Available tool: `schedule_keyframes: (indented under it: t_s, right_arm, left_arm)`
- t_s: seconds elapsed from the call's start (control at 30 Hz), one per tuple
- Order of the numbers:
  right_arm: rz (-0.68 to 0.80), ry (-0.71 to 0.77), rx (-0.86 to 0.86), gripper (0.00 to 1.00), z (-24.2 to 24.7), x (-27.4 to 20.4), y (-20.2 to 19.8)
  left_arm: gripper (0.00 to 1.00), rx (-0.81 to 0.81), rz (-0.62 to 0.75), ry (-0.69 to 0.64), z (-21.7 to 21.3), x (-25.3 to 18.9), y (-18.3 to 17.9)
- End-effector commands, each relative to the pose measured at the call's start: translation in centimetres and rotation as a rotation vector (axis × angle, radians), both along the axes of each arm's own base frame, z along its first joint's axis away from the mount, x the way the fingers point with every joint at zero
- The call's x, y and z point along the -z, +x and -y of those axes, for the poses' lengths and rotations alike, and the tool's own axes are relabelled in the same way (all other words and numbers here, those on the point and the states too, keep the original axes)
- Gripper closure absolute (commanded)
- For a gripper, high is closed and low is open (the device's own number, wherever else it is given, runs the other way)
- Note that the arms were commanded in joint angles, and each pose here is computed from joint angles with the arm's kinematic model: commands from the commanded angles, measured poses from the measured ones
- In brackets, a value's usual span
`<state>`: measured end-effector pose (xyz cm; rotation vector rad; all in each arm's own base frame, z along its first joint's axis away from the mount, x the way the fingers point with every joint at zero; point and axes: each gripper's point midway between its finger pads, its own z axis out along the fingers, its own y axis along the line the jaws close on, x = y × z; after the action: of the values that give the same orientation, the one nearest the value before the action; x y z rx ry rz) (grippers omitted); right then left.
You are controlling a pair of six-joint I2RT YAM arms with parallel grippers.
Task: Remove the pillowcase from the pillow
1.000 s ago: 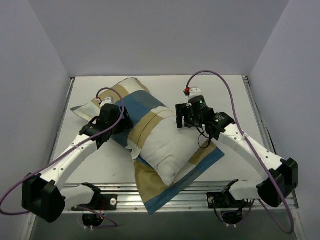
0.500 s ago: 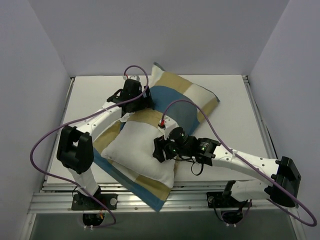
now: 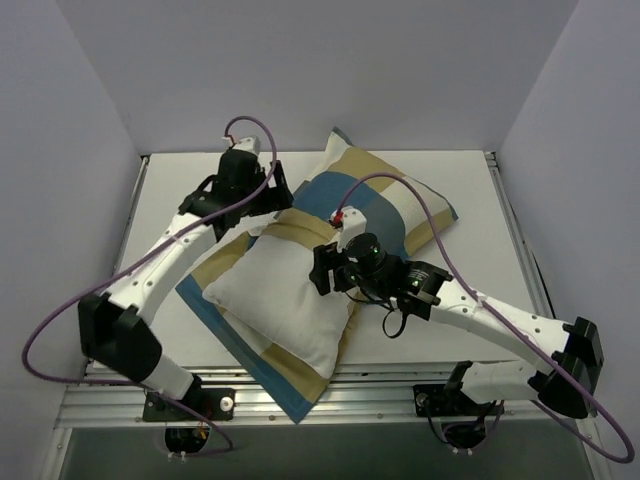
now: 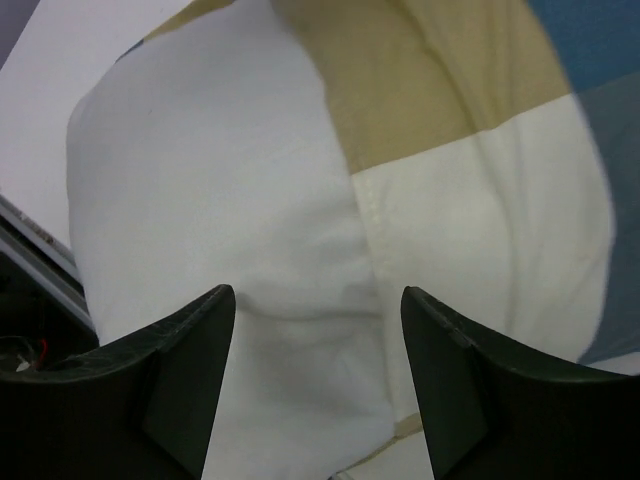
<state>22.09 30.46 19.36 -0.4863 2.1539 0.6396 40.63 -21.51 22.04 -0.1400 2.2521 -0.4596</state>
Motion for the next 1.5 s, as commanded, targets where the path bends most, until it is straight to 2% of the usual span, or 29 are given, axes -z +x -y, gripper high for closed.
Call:
schedule_keyframes:
  t_s: [0.0, 0.07, 0.1, 0.2, 0.33, 0.47, 0.63, 0.83, 1.1, 1.13, 1.17, 1.2, 1.23, 1.3, 1.33, 1.4, 1.43, 1.47]
  right_arm:
    - [0.132, 0.004, 0.161, 0.37, 3.7, -4.6, 2.8]
    - [0.136, -0.005, 0.19, 0.36, 5.1, -4.8, 3.7]
    - [0.135, -0.013, 0.202, 0.35, 5.7, -4.7, 4.1]
    - [0.117, -0.052, 0.243, 0.35, 7.5, -3.6, 5.5]
    - [0.1, -0.066, 0.201, 0.33, 7.1, -2.4, 5.6]
    - [0.093, -0.075, 0.192, 0.31, 6.7, -1.5, 5.9]
    - [0.075, -0.076, 0.149, 0.3, 5.9, -0.5, 5.8]
    - [0.037, -0.054, 0.046, 0.3, 4.0, 0.7, 4.9]
    - [0.008, -0.107, 0.021, 0.29, 3.8, 3.1, 4.5]
    - [0.0, -0.119, 0.026, 0.29, 4.0, 3.7, 4.4]
    - [-0.004, -0.126, 0.032, 0.29, 4.1, 4.1, 4.5]
    - [-0.008, -0.131, 0.033, 0.3, 4.1, 4.4, 4.5]
    - [-0.006, -0.147, 0.051, 0.3, 4.5, 4.8, 4.7]
    - [-0.004, -0.178, 0.08, 0.33, 5.2, 5.5, 5.1]
    - [-0.005, -0.189, 0.094, 0.35, 5.5, 5.8, 5.2]
    - [-0.002, -0.219, 0.146, 0.47, 6.6, 6.4, 5.9]
    - [0.002, -0.23, 0.166, 0.52, 7.0, 6.5, 6.3]
    - [0.003, -0.24, 0.188, 0.62, 7.5, 6.6, 6.6]
  left_arm:
    - [0.06, -0.03, 0.111, 0.014, -3.3, -6.1, -3.7]
    - [0.06, -0.019, 0.109, 0.015, -4.1, -6.7, -6.3]
    - [0.06, -0.003, 0.075, 0.03, -4.2, -5.1, -7.4]
    - [0.06, 0.118, 0.058, 0.03, -2.6, -3.9, -10.9]
    - [0.06, 0.322, 0.024, 0.086, 1.3, -0.6, -16.0]
    - [0.06, 0.416, 0.056, 0.129, 3.5, 1.1, -18.6]
    - [0.06, 0.474, 0.118, 0.165, 5.4, 1.8, -19.7]
    - [0.06, 0.483, 0.084, 0.118, 6.5, 4.2, -20.1]
    - [0.06, 0.401, 0.011, 0.188, 5.2, 8.6, -19.6]
    - [0.01, 0.396, 0.002, 0.193, 5.2, 8.9, -19.5]
    - [0.03, 0.388, -0.003, 0.192, 5.3, 9.1, -19.4]
    - [0.1, 0.381, -0.004, 0.19, 5.3, 9.2, -19.3]
    - [0.3, 0.375, -0.009, 0.193, 5.2, 9.4, -19.2]
    - [0.5, 0.367, -0.01, 0.194, 5.1, 9.6, -19.0]
    - [0.75, 0.361, -0.014, 0.194, 4.9, 9.6, -19.0]
    - [0.96, 0.348, -0.021, 0.201, 4.4, 9.3, -18.8]
    - [0.98, 0.346, -0.017, 0.199, 4.3, 8.8, -18.8]
    - [0.98, 0.337, -0.003, 0.193, 4.2, 7.9, -18.5]
